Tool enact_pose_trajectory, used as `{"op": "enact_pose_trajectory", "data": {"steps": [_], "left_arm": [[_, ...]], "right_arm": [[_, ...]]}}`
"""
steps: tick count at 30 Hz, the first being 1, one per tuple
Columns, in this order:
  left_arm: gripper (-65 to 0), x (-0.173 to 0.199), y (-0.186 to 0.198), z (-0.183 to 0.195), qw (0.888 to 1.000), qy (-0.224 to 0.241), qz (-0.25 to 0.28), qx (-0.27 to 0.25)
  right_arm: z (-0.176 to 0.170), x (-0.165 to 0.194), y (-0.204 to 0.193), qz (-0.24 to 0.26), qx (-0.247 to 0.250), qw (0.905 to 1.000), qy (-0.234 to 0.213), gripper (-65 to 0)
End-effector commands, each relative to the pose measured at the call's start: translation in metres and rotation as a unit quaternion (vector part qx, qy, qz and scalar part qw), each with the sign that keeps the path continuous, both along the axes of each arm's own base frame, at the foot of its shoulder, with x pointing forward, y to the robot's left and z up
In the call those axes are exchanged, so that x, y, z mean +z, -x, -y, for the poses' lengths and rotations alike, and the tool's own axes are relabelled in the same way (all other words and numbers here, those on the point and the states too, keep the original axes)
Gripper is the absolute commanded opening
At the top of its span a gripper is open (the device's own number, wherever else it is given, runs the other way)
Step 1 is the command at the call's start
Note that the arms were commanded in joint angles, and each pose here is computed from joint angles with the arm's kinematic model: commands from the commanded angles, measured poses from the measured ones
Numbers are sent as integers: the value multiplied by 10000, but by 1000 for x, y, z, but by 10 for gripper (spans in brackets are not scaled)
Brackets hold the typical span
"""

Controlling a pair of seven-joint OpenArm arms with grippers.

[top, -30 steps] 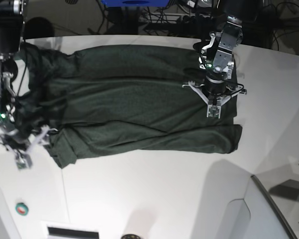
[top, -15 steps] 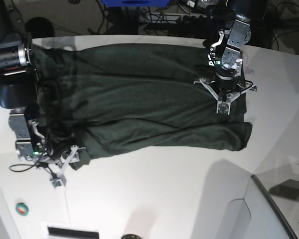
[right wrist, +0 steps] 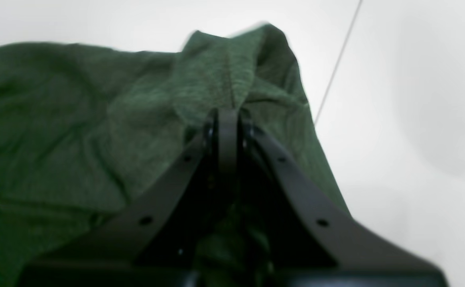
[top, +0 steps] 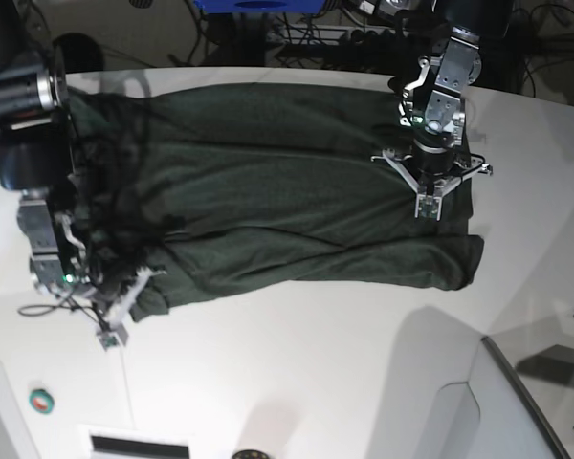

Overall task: Layout the t-shirt on the table in an organized manner, then fold the t-shirt properly
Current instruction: 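Grasp the shirt hem with the right gripper and drag it along the table, then pull the held hem with the right gripper away from the left gripper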

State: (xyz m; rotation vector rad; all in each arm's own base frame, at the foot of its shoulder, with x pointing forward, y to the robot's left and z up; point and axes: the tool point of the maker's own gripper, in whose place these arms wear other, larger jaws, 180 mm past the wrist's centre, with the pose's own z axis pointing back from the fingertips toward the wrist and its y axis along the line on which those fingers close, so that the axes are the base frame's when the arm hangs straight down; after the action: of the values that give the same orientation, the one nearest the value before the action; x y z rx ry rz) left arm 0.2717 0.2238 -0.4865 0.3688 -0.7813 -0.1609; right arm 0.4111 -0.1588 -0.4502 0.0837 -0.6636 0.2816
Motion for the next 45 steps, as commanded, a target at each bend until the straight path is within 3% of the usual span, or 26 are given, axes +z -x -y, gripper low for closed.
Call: {"op": "enact_pose_trajectory", "data": {"steps": [1,5,11,22,24,27,29,32,37,41,45], "left_arm": [[-650,0,2,-2,10000,-6,-30,16],[-650,0,3,-2,10000,-2,-38,13],[-650,-1,4,-2,10000,-6,-53,16],[-650,1,1,-2,10000,-2,-15,13],[-650,1,1,-2,10000,-4,-15,14],[-650,0,1,-2,10000,-6,-29,19],[-650,0,1,-2,10000,-6,-29,19],[-650,0,3,-2,10000,-2,-38,16],[-650,-1,4,-2,10000,-6,-60,19],[-650,-1,4,-2,10000,-6,-60,19],[-650,-1,4,-2,10000,-6,-60,19]], "right_arm": [[3,19,-9,282,26,9996,34,-647],[18,42,23,444,-174,9988,68,-648],[0,67,91,507,-10,9986,119,-648],[-35,13,220,-873,58,9960,-166,-635],[-33,10,230,-1113,62,9937,-90,-563],[-31,37,217,-792,105,9968,6,-414],[-33,61,192,-293,150,9995,31,-363],[-26,71,140,28,68,9999,72,-365],[-9,40,80,-379,-178,9991,46,-365],[-4,22,59,-635,-302,9975,-43,-365],[-1,-7,62,-993,-426,9940,-143,-368]]}}
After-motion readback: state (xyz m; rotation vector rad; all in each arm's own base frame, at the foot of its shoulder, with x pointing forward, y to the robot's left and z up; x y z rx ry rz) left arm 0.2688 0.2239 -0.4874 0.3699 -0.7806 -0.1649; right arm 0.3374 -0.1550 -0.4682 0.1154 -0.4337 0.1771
